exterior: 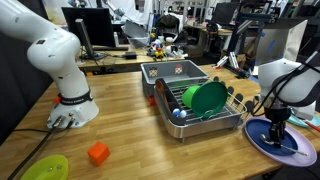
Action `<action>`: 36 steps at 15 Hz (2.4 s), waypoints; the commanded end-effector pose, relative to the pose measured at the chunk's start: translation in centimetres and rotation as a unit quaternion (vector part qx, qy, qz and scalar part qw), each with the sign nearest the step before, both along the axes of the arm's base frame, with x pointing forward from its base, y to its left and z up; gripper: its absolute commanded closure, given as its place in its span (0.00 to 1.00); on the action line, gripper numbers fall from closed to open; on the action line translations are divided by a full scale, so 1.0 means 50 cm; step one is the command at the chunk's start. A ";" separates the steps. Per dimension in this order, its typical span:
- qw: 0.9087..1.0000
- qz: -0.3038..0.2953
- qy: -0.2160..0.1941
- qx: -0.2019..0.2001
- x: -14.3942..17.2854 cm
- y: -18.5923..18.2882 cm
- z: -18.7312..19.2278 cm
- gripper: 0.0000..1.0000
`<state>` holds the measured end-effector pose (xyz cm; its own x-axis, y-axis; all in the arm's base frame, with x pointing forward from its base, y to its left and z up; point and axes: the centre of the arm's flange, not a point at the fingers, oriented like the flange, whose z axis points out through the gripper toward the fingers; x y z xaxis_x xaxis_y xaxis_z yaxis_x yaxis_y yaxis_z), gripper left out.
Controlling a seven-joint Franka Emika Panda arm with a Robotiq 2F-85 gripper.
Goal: Pick the spoon and put it on the light blue plate
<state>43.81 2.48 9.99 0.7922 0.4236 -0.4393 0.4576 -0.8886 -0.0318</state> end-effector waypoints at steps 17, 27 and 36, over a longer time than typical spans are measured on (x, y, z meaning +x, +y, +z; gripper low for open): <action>1.000 -0.005 -0.023 -0.014 -0.040 -0.054 0.088 0.99; 0.989 -0.121 -0.090 -0.005 -0.089 -0.170 0.210 0.99; 0.980 -0.179 -0.088 -0.007 -0.095 -0.245 0.225 0.95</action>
<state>39.07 -9.74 21.26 0.9527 0.0995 -0.2871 0.1138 -0.9929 0.0334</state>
